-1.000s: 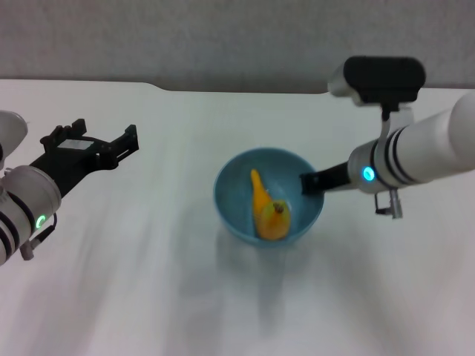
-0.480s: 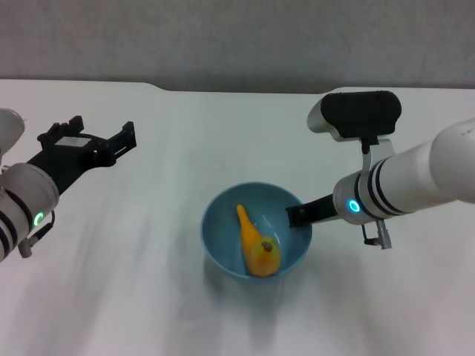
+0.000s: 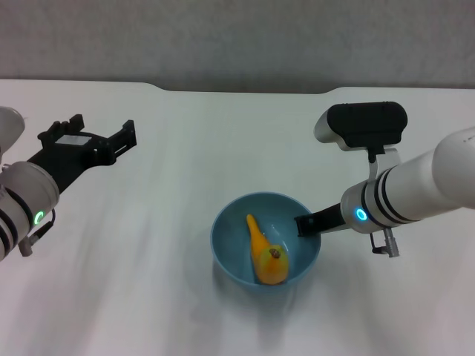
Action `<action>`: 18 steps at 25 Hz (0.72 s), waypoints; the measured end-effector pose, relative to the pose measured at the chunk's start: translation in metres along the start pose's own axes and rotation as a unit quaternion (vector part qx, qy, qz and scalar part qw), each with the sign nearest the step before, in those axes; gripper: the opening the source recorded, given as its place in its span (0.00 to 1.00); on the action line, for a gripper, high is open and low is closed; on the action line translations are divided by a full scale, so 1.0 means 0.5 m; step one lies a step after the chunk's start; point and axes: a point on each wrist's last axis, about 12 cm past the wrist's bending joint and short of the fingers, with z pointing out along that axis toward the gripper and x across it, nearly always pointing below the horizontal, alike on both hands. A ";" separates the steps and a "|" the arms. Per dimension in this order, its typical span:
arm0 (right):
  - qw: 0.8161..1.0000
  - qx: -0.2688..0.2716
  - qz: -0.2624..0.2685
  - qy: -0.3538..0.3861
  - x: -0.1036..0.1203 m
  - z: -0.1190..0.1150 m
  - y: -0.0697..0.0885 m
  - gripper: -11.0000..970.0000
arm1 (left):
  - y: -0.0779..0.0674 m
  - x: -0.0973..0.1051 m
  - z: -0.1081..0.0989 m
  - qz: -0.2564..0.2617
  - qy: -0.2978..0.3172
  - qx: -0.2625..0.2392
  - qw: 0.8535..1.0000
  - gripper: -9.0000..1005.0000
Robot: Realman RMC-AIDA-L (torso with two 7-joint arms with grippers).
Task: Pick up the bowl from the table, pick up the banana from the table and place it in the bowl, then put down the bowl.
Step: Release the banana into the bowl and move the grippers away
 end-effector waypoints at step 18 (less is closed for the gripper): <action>0.998 -0.002 -0.049 -0.049 0.015 -0.002 0.010 0.33 | 0.003 0.004 0.000 -0.001 0.003 -0.002 1.000 0.90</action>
